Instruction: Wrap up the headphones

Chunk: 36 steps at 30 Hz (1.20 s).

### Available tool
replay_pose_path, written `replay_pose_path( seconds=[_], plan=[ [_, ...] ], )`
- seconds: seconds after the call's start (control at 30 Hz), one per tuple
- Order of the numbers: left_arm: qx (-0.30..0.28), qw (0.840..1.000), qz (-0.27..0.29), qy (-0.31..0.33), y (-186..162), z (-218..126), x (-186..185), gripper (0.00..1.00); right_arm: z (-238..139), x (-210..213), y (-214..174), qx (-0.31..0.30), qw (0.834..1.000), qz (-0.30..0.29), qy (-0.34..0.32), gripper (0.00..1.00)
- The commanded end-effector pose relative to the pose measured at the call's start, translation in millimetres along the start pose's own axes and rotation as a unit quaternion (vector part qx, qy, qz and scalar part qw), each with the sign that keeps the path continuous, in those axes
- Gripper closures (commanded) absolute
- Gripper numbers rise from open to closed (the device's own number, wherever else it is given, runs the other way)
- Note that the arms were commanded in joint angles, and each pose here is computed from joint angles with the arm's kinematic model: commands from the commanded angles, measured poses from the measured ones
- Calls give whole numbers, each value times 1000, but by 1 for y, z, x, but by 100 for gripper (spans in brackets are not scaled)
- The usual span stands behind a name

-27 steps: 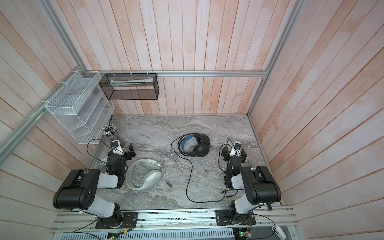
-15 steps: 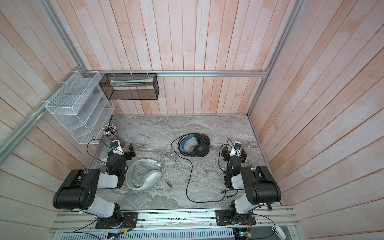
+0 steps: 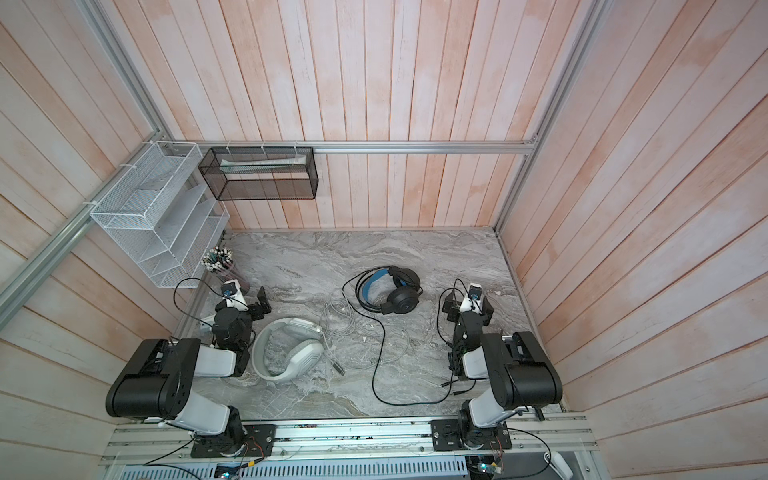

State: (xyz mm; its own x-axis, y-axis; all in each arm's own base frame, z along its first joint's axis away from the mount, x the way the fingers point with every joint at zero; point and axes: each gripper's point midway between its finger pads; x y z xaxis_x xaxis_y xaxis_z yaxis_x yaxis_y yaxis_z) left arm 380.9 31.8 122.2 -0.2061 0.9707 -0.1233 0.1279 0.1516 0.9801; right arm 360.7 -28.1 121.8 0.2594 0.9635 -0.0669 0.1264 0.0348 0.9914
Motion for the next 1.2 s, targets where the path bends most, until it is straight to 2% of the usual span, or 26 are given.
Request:
replay_pose_path(
  seconds=[0.0, 0.43, 0.5, 0.57, 0.63, 0.67, 0.7, 0.77, 0.8, 0.87, 0.93, 0.97, 1.03, 1.1, 1.17],
  plan=[
    [-13, 1000, 5, 0, 8, 0, 0, 1, 2, 1, 11, -19, 1000, 10, 1, 2],
    [-14, 1000, 5, 0, 8, 0, -1, 1, 0, -1, 16, -28, 1000, 9, -6, 2],
    [-28, 1000, 4, 0, 15, -3, 0, 1, -7, 6, 27, -45, 999, -4, 10, 2],
    [-29, 999, 11, -12, 24, -8, -6, 1, -6, 9, 39, -22, 999, -17, -29, 2],
    [-35, 999, 14, -5, 45, -12, -9, 1, -2, 19, 55, -9, 1000, -5, -5, 2],
    [-35, 999, 4, 8, 55, -13, -6, 1, -6, 24, 63, -13, 1000, 4, 13, 2],
    [-44, 998, -36, 24, 72, -17, -2, 2, -10, 27, 74, -21, 999, 18, 24, 2],
    [-25, 995, -85, 46, 103, -23, 2, 1, -19, 22, 100, -33, 996, 77, 23, 2],
    [-1, 995, -92, 49, 110, -25, 1, 1, -21, 19, 112, -35, 993, 111, 21, 2],
    [39, 994, -95, 32, 135, -35, -9, 1, -26, 14, 133, -11, 984, 179, 12, 2],
    [78, 988, -127, 44, 138, -49, -8, 2, -29, 10, 145, 23, 971, 237, 4, 2],
    [97, 980, -160, 66, 134, -59, -1, 1, -31, 8, 145, 42, 964, 262, -5, 2],
    [147, 945, -267, 119, 115, -88, 15, 2, -34, -1, 130, 95, 943, 315, -45, 2],
    [162, 945, -277, 64, 117, -102, 8, 1, -30, 17, 129, 126, 948, 292, 13, 2],
    [159, 947, -275, 48, 122, -122, 6, 1, -29, 35, 131, 150, 952, 258, 64, 2]
  ],
)
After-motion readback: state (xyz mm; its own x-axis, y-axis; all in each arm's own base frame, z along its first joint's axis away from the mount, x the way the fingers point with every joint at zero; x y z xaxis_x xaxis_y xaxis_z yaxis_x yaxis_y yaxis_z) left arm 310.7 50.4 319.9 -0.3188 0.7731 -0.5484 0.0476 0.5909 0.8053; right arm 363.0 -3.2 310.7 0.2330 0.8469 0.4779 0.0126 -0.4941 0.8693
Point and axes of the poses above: each gripper's point midway between its finger pads, its own z axis out along the fingers, its own x axis along the line the jaws close on, y = z × x, and after that the axes turned 4 degrees about -z, right-handed
